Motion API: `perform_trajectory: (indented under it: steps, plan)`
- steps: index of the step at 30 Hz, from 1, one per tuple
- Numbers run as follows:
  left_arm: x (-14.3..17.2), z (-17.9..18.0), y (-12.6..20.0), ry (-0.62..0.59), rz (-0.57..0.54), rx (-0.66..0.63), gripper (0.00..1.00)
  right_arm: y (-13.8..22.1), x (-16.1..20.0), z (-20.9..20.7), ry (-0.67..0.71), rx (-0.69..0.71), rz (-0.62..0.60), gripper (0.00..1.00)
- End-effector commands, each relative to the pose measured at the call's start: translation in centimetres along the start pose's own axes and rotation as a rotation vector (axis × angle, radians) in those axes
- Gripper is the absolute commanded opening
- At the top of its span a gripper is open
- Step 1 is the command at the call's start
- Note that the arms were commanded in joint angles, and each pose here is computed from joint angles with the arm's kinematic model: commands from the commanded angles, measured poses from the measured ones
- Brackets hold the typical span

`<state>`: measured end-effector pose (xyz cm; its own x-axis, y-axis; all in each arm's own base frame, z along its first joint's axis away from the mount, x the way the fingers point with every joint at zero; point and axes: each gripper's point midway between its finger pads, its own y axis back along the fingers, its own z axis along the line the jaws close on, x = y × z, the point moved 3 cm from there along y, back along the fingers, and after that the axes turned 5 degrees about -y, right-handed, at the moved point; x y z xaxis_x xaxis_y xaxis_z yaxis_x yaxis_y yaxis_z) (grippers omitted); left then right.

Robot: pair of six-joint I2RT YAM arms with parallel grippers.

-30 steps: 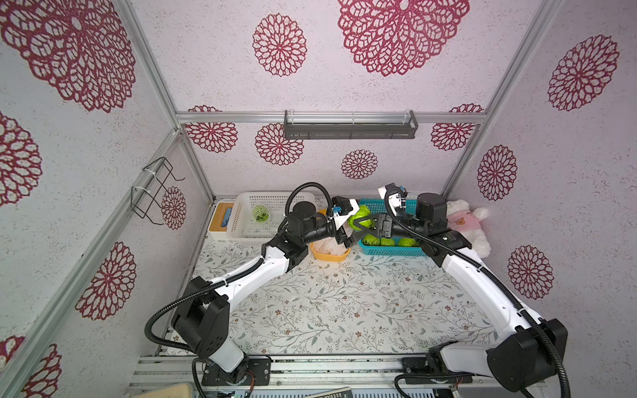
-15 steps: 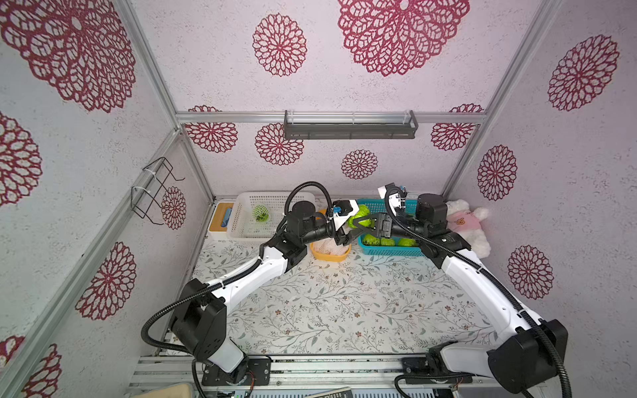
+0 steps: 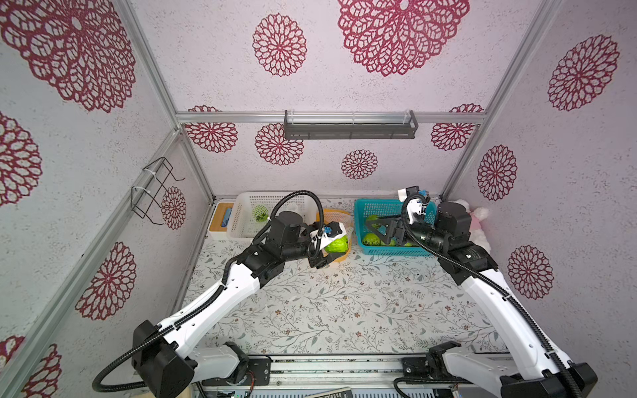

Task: Sleeve custard apples in foam nets
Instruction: Pick up the custard apple from the basket, then place the custard apple at the center of the board.

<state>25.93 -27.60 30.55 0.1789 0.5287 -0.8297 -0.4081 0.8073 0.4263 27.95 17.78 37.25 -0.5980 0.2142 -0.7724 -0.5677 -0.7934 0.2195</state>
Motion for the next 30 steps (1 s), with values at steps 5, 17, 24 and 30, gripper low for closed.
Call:
perform_trajectory:
  steps: [5,17,24,30]
  plan:
    - [8.4,-7.6,-1.2,0.03,0.418,0.228,0.56,1.7,0.5,-7.6,-0.051,0.452,-0.078,0.91]
    - [17.5,-14.6,-5.2,-0.118,0.89,0.431,0.58,3.2,0.8,-8.4,-0.043,0.525,-0.124,0.9]
    - [18.2,-16.1,-6.8,-0.129,0.886,0.485,0.64,3.3,0.8,-8.4,-0.032,0.528,-0.131,0.9]
    - [19.5,-16.9,-7.5,-0.142,0.919,0.503,0.67,3.5,0.7,-8.4,-0.022,0.535,-0.138,0.91]
